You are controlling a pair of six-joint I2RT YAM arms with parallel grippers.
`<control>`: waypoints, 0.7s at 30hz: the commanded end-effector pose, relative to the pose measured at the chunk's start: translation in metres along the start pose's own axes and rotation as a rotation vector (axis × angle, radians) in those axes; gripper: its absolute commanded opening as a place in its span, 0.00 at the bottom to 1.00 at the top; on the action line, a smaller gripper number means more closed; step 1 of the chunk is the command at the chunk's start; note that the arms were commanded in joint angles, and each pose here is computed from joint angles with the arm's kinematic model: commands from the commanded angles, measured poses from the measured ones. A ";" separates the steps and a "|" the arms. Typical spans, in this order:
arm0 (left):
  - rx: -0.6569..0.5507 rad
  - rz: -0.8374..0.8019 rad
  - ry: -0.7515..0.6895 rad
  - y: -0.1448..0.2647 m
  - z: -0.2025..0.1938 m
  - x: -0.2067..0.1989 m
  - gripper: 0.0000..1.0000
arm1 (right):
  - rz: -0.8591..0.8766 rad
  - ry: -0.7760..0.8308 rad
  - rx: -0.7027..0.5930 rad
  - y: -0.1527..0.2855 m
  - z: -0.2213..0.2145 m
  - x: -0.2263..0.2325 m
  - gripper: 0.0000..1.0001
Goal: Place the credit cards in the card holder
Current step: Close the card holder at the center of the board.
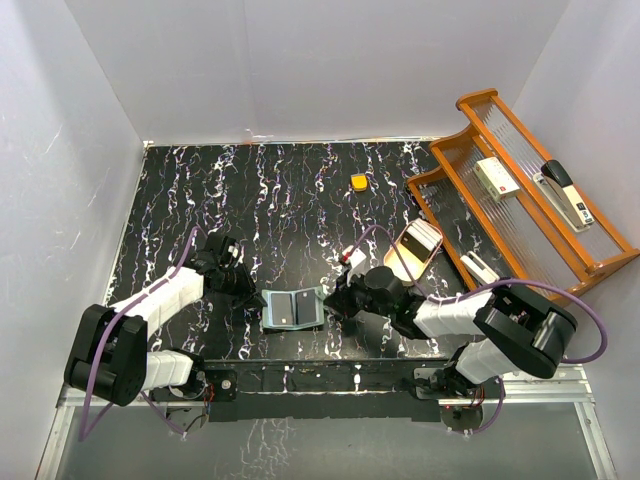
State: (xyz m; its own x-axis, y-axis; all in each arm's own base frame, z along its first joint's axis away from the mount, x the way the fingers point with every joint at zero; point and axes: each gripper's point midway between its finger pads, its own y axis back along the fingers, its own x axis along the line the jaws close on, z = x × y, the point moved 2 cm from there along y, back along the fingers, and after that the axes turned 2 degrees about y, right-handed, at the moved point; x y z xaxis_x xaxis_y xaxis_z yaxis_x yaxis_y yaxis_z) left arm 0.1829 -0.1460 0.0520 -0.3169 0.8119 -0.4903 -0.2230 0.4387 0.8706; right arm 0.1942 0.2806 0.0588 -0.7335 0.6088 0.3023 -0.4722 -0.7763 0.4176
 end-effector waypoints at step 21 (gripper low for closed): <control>0.048 -0.146 0.028 0.006 -0.009 -0.022 0.00 | -0.084 -0.076 -0.008 0.009 0.043 0.006 0.48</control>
State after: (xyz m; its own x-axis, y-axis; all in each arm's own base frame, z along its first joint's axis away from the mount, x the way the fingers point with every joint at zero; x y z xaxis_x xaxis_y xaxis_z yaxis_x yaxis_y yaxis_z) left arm 0.1859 -0.1583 0.0599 -0.3085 0.7658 -0.5642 -0.2286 0.5161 0.8255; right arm 0.1947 0.2800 0.0789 -0.7048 0.6276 0.3307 -0.4846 -0.7664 0.4216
